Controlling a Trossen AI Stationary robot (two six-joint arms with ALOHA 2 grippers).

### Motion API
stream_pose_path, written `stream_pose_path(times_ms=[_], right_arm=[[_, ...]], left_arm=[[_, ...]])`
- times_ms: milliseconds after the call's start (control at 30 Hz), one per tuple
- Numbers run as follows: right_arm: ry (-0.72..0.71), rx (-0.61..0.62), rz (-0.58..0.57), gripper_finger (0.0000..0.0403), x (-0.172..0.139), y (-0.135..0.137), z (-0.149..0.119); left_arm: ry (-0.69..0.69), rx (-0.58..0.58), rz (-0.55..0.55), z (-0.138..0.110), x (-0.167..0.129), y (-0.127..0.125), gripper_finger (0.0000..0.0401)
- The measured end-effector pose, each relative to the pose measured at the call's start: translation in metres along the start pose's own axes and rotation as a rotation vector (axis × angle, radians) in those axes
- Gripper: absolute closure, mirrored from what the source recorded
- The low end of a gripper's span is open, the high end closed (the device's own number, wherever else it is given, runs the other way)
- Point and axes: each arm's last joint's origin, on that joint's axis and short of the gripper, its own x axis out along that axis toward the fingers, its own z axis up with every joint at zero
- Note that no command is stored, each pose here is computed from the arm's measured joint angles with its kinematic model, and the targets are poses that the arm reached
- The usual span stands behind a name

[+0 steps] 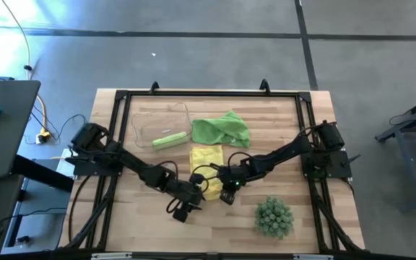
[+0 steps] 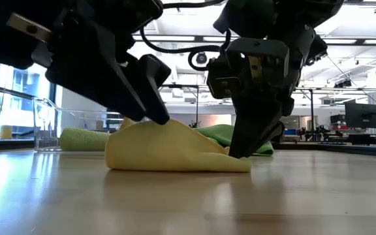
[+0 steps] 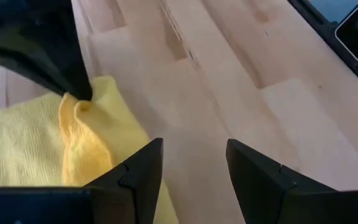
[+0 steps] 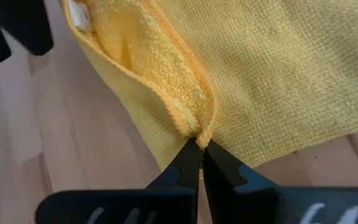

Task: Roll microfiber towels into tight, uniform cylinder then place into a basket
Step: Roll the yellow towel

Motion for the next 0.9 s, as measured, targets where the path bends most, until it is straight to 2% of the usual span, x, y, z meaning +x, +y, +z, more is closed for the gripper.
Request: stream_pose_path(times_ms=[133,267,500,633,800,900], right_arm=[[-0.004,-0.008,0.005,0.0403,0.000,0.002,-0.001],[-0.009,-0.012,-0.001,0.0403,0.001,0.003,-0.002],[-0.015,-0.058,0.003,0.0398,0.001,0.004,-0.001],[-0.011,-0.113,-0.002,0.0360,-0.009,0.004,0.002],[-0.001,-0.183,0.040,0.0300,-0.043,0.013,0.012],[-0.044,-0.301,0.067,0.0284,-0.057,0.026,0.009]], left_arm=[[0.038,-0.058,0.030,-0.004,0.000,0.009,0.0233],[0.092,-0.120,0.114,-0.023,0.001,0.016,0.0233],[0.078,-0.213,0.119,-0.041,0.001,0.016,0.0233],[0.074,-0.219,0.118,-0.041,0.001,0.016,0.0233],[0.067,-0.221,0.118,-0.040,0.001,0.016,0.0233],[0.063,-0.222,0.119,-0.040,0.001,0.016,0.0233]])
